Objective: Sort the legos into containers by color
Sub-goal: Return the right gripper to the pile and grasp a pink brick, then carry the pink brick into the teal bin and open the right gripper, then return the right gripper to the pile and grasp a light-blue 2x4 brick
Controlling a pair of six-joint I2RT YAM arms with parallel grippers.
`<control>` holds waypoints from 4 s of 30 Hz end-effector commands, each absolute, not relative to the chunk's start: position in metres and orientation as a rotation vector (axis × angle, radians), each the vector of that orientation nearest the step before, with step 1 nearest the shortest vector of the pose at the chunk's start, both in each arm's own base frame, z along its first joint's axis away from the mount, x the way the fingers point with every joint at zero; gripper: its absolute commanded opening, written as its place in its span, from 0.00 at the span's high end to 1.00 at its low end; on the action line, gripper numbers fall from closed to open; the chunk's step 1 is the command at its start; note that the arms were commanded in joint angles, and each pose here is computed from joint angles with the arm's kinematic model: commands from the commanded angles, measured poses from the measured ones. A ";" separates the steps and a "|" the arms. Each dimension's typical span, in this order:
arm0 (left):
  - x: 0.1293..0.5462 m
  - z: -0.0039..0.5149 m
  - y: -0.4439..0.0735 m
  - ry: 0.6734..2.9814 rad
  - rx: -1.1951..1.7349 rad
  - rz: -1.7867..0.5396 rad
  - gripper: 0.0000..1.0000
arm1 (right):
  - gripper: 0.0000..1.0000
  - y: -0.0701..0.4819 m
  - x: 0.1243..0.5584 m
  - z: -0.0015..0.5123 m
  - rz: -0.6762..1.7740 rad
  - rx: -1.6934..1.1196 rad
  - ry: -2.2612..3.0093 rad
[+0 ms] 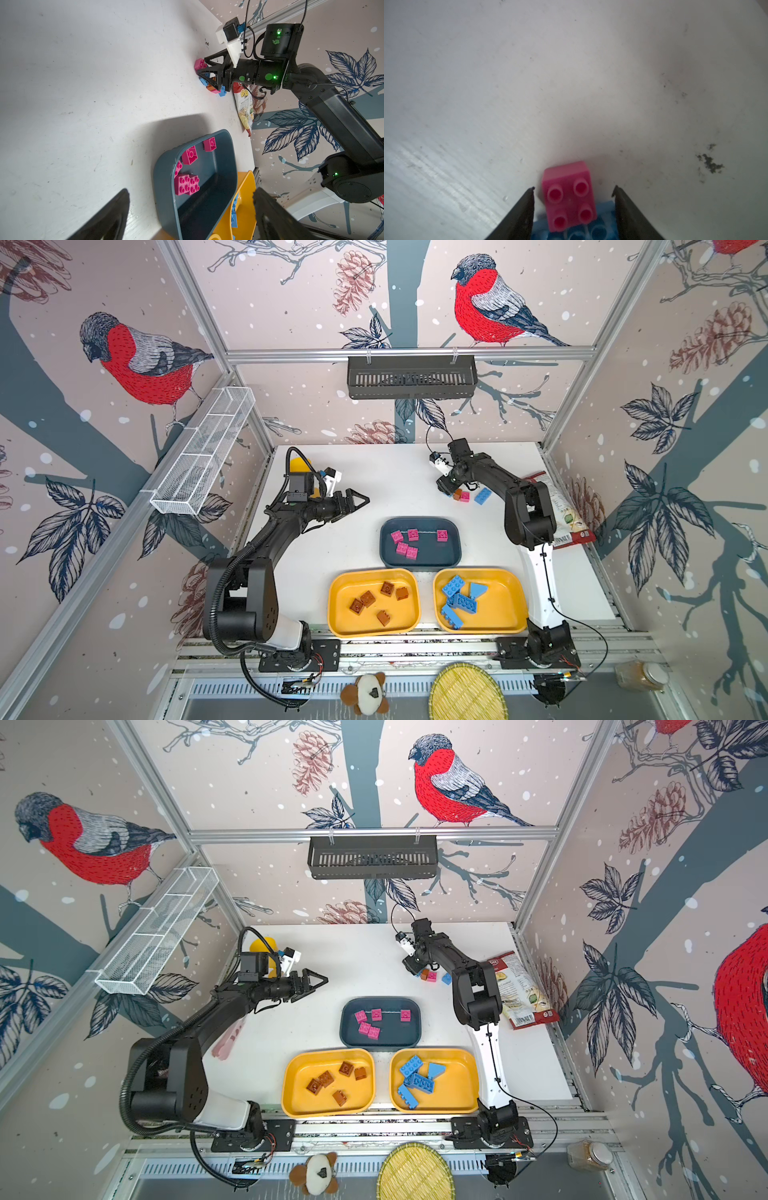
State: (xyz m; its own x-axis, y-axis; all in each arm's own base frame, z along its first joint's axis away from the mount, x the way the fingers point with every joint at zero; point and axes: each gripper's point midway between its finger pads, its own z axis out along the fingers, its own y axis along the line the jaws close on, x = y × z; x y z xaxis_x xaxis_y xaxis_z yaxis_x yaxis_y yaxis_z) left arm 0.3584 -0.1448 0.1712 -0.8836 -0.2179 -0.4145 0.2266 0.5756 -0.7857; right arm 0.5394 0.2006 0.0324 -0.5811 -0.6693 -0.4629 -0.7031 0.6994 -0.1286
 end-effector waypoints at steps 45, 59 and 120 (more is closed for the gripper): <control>0.352 0.179 -0.148 2.302 0.058 -1.298 0.08 | 0.79 0.302 0.294 0.081 0.365 -1.346 2.326; 0.353 0.183 -0.148 2.292 0.048 -1.297 0.07 | 0.29 0.250 0.358 0.134 0.307 -1.067 2.286; 0.355 0.181 -0.148 2.301 0.064 -1.280 0.08 | 0.33 0.228 0.517 0.040 0.335 -0.354 2.712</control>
State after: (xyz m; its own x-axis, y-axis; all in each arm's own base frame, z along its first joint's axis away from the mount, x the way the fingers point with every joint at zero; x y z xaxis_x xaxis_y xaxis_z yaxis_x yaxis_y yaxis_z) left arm 0.3560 -0.1483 0.1796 -0.8783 -0.2059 -0.4314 0.2582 0.5552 -0.7906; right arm 0.5223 0.2354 0.0433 -0.8932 -0.1567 -0.4214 -0.2797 0.9275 0.2480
